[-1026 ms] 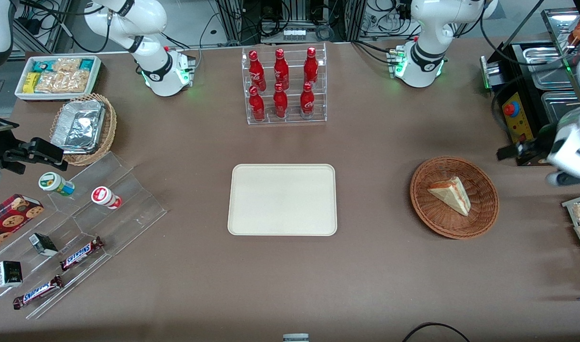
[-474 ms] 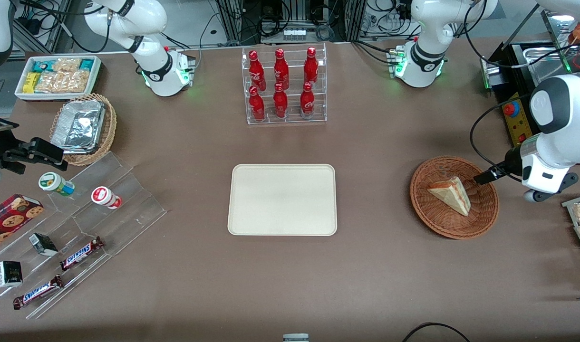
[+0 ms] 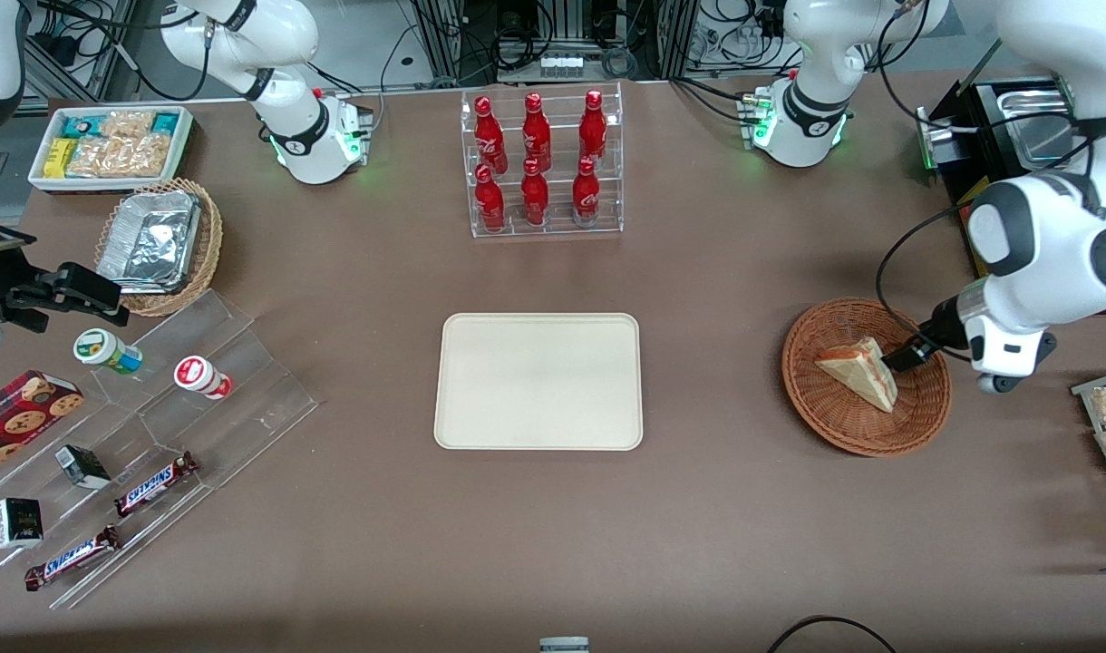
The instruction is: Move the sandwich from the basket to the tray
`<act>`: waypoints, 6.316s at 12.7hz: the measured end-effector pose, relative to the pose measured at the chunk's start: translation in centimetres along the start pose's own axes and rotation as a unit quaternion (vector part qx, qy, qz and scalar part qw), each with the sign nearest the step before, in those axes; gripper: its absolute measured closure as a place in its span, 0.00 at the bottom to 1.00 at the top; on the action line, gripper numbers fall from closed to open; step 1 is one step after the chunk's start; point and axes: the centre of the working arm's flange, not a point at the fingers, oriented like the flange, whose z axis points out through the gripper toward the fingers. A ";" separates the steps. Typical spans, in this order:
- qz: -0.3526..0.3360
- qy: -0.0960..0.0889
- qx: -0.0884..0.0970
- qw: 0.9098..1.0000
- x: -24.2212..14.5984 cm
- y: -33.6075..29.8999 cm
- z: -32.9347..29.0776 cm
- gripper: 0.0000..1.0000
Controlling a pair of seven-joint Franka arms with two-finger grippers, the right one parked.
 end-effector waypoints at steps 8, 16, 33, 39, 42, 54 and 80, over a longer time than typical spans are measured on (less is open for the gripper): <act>-0.066 0.025 -0.008 0.997 -0.4 1.2 5.0 0.00; -0.079 0.017 0.001 0.997 -2.9 4.0 6.7 0.35; 0.084 -0.017 0.078 0.993 -13.2 13.5 -8.2 0.80; 0.211 0.017 0.054 0.976 -24.9 22.6 -8.9 0.78; 0.260 0.032 0.024 0.965 -29.9 26.7 -5.2 0.78; 0.320 0.051 -0.026 0.946 -35.3 31.7 11.4 0.78; 0.339 0.031 0.002 0.940 -35.9 31.5 -0.8 0.00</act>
